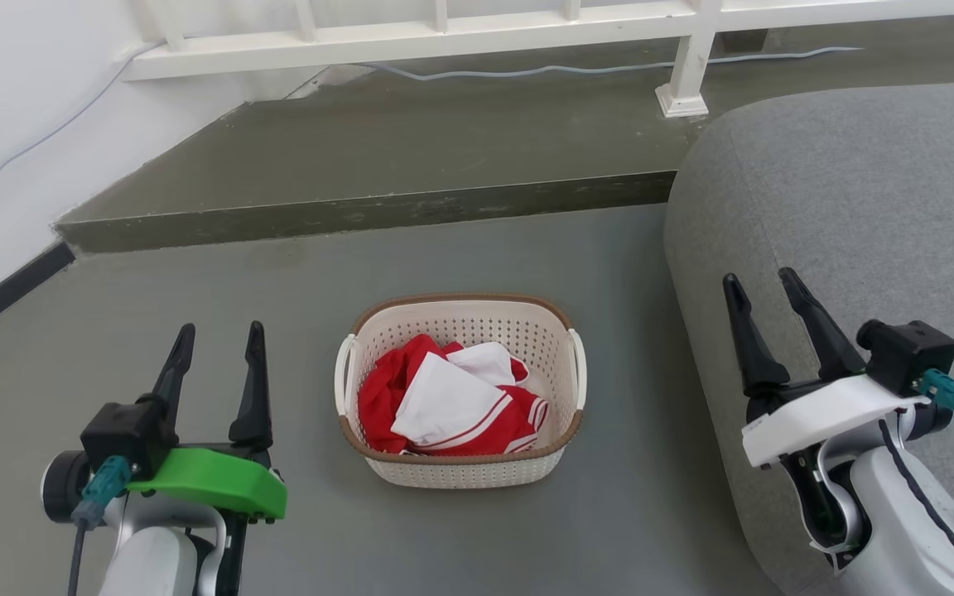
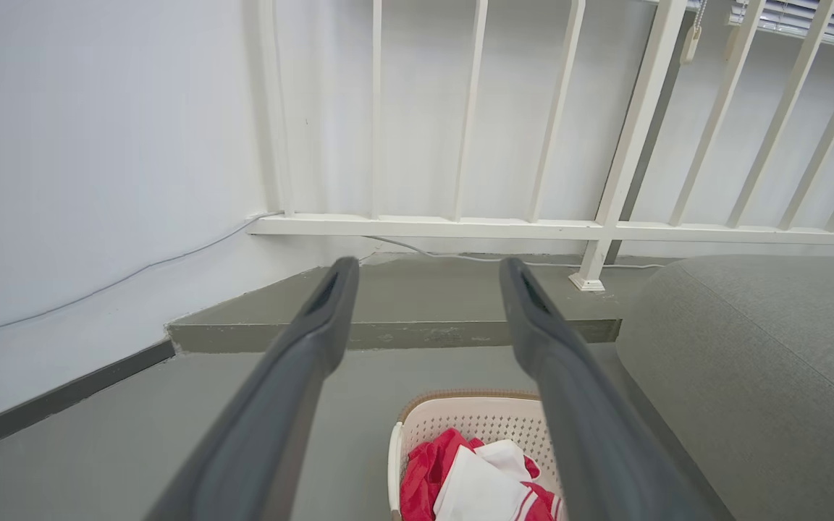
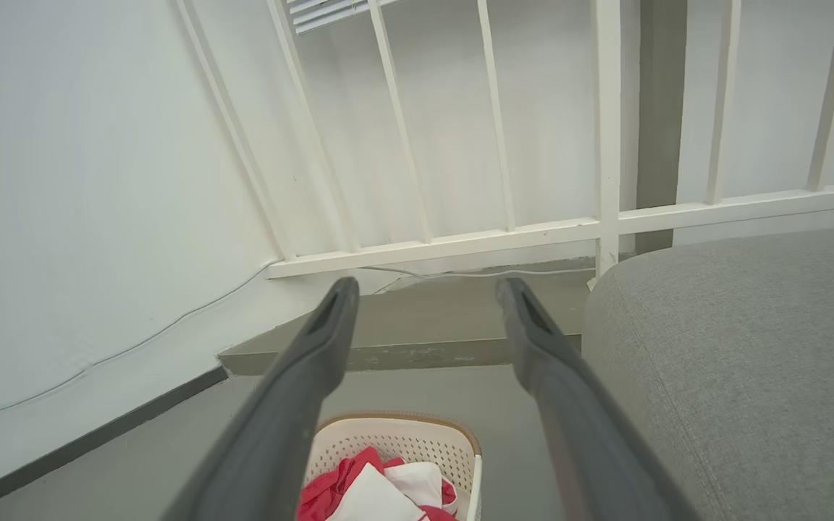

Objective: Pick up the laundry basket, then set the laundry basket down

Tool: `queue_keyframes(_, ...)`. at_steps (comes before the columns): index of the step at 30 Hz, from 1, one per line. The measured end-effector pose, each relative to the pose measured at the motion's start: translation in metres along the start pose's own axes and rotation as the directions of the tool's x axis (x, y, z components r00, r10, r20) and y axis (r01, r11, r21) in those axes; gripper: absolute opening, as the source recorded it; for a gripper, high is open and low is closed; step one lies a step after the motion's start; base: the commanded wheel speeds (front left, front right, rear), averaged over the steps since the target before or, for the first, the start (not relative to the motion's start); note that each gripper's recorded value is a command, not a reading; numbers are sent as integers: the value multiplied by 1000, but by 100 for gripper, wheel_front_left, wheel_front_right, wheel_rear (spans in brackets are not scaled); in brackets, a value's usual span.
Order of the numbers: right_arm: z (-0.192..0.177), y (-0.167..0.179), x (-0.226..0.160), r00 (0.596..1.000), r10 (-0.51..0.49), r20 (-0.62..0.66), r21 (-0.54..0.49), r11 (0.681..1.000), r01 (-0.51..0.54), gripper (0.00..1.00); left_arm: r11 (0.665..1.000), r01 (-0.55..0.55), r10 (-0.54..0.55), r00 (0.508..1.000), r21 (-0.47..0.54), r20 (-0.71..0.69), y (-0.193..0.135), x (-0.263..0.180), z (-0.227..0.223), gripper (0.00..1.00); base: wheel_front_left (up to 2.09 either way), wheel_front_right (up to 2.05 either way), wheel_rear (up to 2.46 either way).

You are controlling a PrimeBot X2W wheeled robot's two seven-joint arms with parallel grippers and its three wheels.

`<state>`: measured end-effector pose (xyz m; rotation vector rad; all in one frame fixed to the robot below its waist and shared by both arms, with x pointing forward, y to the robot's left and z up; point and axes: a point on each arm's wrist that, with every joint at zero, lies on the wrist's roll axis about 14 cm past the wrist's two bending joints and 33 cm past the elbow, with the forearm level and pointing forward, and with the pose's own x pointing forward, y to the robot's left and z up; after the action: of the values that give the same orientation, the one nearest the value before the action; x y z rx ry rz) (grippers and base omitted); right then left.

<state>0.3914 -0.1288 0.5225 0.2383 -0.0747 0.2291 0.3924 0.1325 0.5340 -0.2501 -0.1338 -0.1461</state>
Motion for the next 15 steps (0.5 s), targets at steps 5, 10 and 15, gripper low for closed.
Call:
queue_keyframes(5,2,2,1,1000,9,5,-19,1000,-8,100,1000,6,-6,1000,16,2,-2,0,1,100,0,0,0)
queue_keyframes(10,1,1,1,1000,5,2,-20,1000,-5,100,1000,4,-4,1000,12,2,-2,0,0,100,0,0,0)
queue_keyframes(15,0,0,1,1000,-1,0,-17,1000,1,100,1000,0,0,1000,7,0,-2,0,0,100,0,0,0)
